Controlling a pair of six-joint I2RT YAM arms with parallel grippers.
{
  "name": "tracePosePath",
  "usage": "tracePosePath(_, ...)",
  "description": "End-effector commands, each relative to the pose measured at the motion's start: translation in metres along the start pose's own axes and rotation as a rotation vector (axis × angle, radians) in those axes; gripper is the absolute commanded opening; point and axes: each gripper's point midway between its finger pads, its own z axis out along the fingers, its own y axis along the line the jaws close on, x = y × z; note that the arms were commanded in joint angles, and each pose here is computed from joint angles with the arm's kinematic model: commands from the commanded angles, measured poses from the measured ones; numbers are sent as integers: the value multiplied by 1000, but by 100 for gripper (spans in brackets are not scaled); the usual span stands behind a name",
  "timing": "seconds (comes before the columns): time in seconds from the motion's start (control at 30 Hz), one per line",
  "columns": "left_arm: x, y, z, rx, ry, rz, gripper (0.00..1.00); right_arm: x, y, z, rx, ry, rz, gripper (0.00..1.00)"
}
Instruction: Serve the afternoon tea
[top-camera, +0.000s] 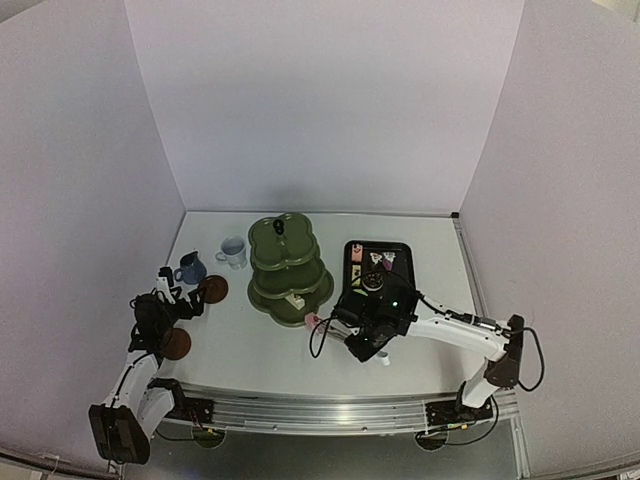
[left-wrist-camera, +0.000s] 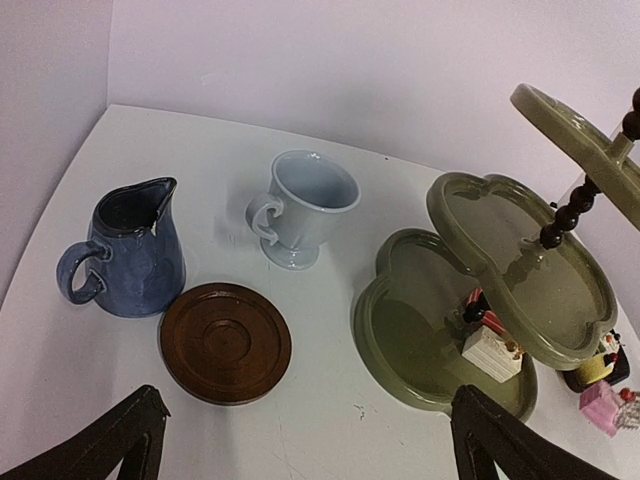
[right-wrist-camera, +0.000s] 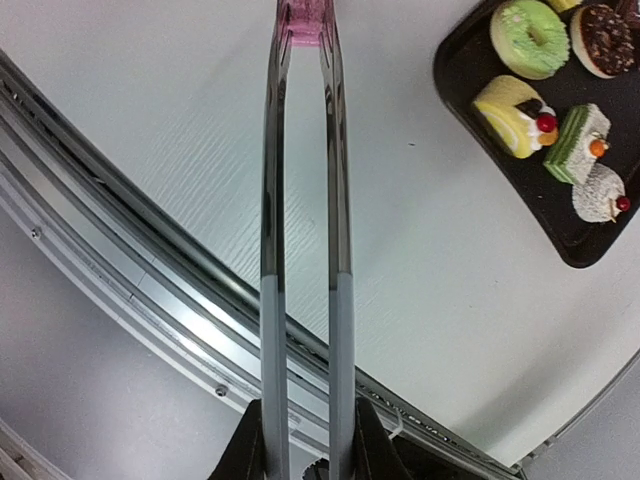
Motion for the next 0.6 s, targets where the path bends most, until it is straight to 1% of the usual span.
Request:
tracePosePath(0.0, -12, -1, -3, -2, -50, 33, 100, -33, 35, 6, -91, -67, -45, 0)
tracePosePath(0.1, -13, -2, -3, 1, -53, 36, 100, -64, 41, 12, -76, -161, -62, 0)
tracePosePath(0.2, -13, -2, -4, 2, -53, 38, 100, -87, 47, 22, -58, -206, -89, 0)
tracePosePath(0.33, -13, -2, -4, 3, -54, 39, 100, -110, 51, 42, -11, -215, -115, 0)
tracePosePath(0.57, -13, -2, -4, 1, -53, 41, 100, -141, 45, 59, 93, -258, -107, 0)
